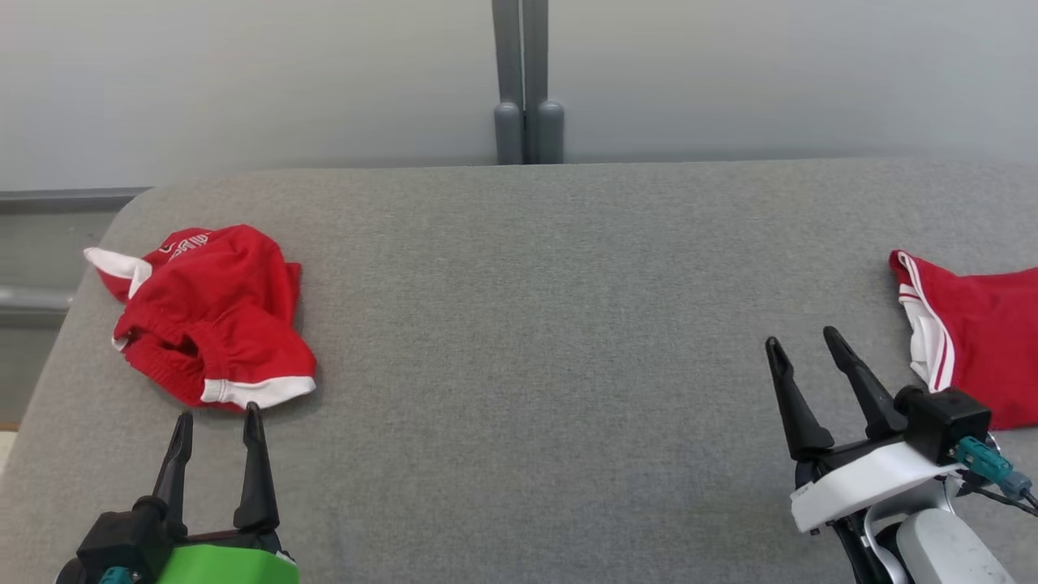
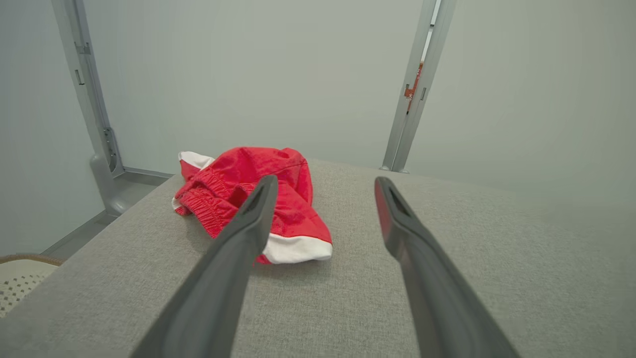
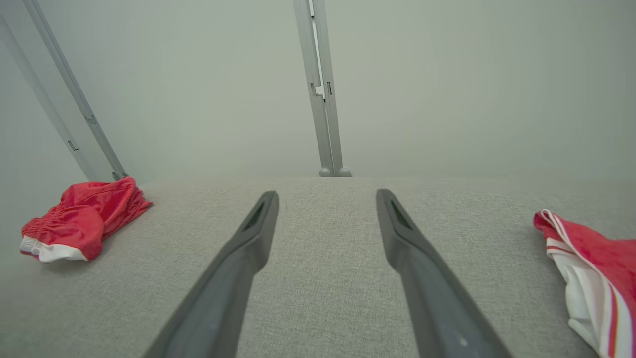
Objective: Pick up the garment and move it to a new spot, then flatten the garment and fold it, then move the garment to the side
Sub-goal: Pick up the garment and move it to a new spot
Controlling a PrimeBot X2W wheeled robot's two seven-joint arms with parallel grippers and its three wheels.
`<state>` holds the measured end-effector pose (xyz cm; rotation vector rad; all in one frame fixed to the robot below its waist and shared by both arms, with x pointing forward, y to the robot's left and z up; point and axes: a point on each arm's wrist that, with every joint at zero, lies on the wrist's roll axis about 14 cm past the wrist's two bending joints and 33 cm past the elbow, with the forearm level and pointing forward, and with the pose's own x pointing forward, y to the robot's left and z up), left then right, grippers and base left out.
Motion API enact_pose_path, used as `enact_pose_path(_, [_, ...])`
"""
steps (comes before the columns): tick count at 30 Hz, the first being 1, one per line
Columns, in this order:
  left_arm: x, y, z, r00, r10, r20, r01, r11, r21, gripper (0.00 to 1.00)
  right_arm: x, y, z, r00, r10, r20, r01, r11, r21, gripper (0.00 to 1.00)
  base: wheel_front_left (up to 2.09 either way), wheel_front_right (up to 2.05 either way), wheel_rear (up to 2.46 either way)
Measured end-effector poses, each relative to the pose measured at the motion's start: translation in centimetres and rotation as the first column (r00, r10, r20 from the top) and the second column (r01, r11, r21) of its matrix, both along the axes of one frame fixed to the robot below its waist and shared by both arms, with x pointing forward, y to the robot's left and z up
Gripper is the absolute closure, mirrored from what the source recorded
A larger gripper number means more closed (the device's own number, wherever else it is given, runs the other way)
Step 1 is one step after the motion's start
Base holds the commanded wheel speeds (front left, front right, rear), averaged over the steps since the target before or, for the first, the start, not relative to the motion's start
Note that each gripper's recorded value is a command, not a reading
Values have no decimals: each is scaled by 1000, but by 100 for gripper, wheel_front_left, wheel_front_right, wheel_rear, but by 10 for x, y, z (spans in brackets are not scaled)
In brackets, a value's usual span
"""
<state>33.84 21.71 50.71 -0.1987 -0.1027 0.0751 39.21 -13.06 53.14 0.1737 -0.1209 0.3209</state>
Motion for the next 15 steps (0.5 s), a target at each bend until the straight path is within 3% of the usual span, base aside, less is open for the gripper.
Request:
enact_pose_path(9, [-37,49,-7,986,165,-23,-164,986,7,0,13,62,-5,986,166,-17,-166,986,16,0,0,0,0])
enact_pose_path(15, [-68,79,-11,959,280,-41,-280,960,4,0,18,111,-7,954,299,-21,-299,954,13,0,0,0,0])
